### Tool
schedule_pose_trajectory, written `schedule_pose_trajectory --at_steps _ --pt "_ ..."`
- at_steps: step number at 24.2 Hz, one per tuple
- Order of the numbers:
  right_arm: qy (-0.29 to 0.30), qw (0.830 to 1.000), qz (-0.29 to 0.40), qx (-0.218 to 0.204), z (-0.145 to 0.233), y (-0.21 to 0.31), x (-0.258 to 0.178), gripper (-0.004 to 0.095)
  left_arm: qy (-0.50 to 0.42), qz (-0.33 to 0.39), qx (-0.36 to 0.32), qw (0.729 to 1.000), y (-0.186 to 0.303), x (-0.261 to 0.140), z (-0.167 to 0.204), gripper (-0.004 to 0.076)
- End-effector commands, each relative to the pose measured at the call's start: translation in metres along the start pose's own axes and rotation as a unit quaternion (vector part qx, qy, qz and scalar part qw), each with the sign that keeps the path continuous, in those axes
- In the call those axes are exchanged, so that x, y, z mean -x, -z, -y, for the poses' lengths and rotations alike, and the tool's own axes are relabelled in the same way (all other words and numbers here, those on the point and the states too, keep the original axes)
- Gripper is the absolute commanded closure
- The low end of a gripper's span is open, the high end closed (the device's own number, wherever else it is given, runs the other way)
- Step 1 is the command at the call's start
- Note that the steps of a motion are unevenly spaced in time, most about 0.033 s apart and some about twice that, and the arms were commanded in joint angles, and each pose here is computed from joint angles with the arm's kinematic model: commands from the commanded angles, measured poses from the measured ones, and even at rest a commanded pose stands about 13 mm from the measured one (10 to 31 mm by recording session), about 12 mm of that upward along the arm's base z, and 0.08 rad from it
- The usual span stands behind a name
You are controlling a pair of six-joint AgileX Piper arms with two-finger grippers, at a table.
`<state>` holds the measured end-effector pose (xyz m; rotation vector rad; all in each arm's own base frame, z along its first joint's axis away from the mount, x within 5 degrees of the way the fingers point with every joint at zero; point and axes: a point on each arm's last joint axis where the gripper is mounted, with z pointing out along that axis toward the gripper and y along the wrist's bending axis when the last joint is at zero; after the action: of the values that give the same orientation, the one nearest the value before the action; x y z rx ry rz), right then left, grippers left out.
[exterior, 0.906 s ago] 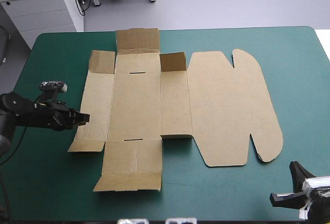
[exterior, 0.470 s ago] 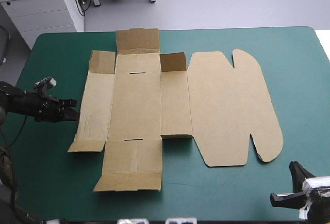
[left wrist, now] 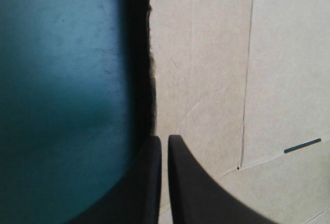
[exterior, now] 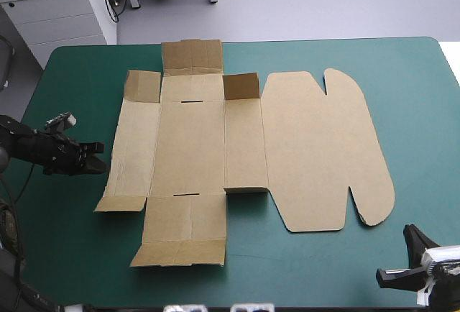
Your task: Fold the box
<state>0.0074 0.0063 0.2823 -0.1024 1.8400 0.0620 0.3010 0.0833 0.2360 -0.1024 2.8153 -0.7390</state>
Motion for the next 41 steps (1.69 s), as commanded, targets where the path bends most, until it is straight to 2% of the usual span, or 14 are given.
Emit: schedule_pose_trajectory --at_steps 1,6,8,24,27,29,30,41 --pt "0.001 0.999 0.047 -0.009 0.001 0.003 0.013 0.0922 0.001 0.034 -0.013 0.999 0.015 0.005 0.013 0.0617" --pt "0.001 0.999 0.047 -0.009 0.001 0.003 0.013 0.0922 0.014 0.046 -0.012 0.999 0.014 0.008 0.011 0.045" --pt "0.001 0.999 0.047 -0.009 0.001 0.003 0.013 0.0922 0.033 0.052 -0.02 0.998 0.011 0.01 0.01 0.0418" --pt "0.001 0.999 0.047 -0.009 0.001 0.003 0.013 0.0922 0.087 0.036 -0.072 0.993 -0.018 0.02 -0.004 0.0415" --pt "0.001 0.999 0.047 -0.009 0.001 0.003 0.013 0.0922 0.08 0.032 -0.087 0.992 -0.022 0.022 0.005 0.0452" --pt "0.001 0.999 0.047 -0.009 0.001 0.003 0.013 0.0922 0.072 0.025 -0.088 0.993 -0.025 0.022 0.009 0.0574" --pt "0.001 0.999 0.047 -0.009 0.001 0.003 0.013 0.0922 0.066 0.025 -0.087 0.994 -0.026 0.022 0.01 0.0729" --pt "0.001 0.999 0.047 -0.009 0.001 0.003 0.013 0.0922 0.052 0.014 -0.073 0.996 -0.026 0.019 0.008 0.0726"
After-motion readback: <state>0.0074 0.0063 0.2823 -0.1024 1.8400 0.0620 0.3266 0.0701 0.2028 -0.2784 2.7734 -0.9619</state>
